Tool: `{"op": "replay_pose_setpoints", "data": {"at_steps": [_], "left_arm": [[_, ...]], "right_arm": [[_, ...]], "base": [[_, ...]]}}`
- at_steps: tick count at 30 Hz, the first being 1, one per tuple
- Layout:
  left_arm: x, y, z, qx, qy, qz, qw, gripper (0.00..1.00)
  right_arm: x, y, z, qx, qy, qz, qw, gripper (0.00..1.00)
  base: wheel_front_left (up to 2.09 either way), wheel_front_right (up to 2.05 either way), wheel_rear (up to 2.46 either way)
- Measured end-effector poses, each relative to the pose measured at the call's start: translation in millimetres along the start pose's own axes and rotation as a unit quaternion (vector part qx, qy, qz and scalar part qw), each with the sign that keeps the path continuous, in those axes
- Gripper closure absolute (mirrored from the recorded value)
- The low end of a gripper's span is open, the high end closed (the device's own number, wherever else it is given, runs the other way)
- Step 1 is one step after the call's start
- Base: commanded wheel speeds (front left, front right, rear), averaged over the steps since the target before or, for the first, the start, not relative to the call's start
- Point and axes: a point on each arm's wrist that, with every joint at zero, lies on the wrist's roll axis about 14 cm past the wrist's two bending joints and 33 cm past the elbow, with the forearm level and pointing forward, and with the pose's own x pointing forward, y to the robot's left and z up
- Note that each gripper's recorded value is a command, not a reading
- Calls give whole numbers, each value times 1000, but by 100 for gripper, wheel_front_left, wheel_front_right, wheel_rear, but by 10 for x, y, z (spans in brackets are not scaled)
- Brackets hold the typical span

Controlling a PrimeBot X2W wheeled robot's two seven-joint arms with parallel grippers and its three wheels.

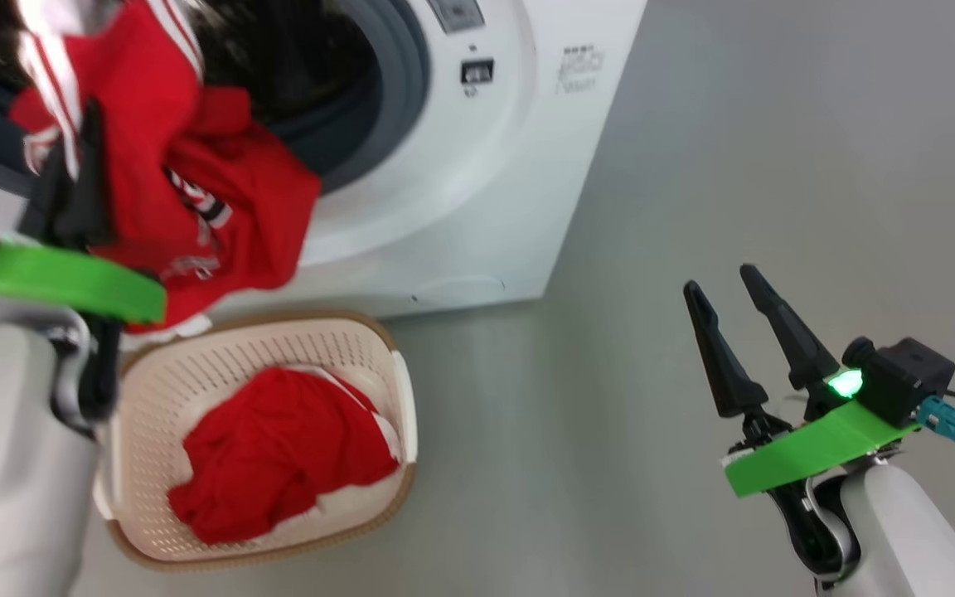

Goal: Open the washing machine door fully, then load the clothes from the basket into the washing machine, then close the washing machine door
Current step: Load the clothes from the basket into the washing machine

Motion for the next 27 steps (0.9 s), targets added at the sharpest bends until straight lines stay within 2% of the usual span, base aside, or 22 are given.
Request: {"op": "replay_pose_setpoints", "data": {"at_steps": [15, 27], "left_arm": [[895, 385, -813, 3, 71, 14, 997, 100], [1405, 475, -1362, 0, 102, 12, 995, 100]], "right_arm": [[206, -278, -472, 8, 39, -43, 998, 0], [156, -537, -847, 7, 80, -85, 993, 0]], "base": [[0, 0, 0], [0, 0, 0]]}}
